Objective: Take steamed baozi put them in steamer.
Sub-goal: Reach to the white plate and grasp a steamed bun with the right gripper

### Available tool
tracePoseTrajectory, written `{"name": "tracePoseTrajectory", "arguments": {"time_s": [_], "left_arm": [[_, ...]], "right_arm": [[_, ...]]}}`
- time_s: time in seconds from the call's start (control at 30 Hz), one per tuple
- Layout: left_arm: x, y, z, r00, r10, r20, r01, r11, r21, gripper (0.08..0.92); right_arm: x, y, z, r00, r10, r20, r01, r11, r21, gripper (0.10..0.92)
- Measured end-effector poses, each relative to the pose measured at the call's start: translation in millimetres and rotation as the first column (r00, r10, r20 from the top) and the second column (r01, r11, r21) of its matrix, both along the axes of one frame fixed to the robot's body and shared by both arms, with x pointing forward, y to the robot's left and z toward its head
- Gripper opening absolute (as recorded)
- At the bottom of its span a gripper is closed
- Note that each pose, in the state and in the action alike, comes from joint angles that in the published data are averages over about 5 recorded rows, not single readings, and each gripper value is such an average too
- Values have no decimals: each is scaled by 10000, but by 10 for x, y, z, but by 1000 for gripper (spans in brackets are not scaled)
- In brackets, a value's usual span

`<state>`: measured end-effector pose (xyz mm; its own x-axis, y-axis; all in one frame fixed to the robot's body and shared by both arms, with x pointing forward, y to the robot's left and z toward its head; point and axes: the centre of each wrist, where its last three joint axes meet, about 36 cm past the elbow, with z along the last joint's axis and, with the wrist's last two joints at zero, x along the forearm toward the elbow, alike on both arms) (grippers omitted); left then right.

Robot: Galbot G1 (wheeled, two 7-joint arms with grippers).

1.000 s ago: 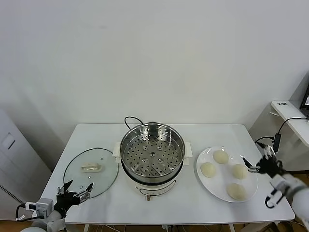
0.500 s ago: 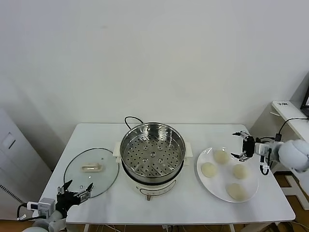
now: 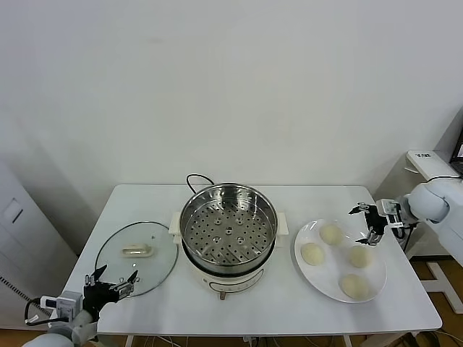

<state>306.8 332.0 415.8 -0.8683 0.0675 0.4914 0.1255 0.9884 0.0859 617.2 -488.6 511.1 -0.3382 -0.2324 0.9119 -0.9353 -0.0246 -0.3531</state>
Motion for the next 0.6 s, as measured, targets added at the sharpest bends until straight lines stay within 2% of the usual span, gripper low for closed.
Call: {"name": "tracePoseTrajectory", "arguments": {"time_s": [0.6], "left_arm": [[10,-12,13,10000,-36,-38,36,10000,6,823]], "right_arm": [[501,480,-436,9921,894,-881,-955,9931,-681,803]]}}
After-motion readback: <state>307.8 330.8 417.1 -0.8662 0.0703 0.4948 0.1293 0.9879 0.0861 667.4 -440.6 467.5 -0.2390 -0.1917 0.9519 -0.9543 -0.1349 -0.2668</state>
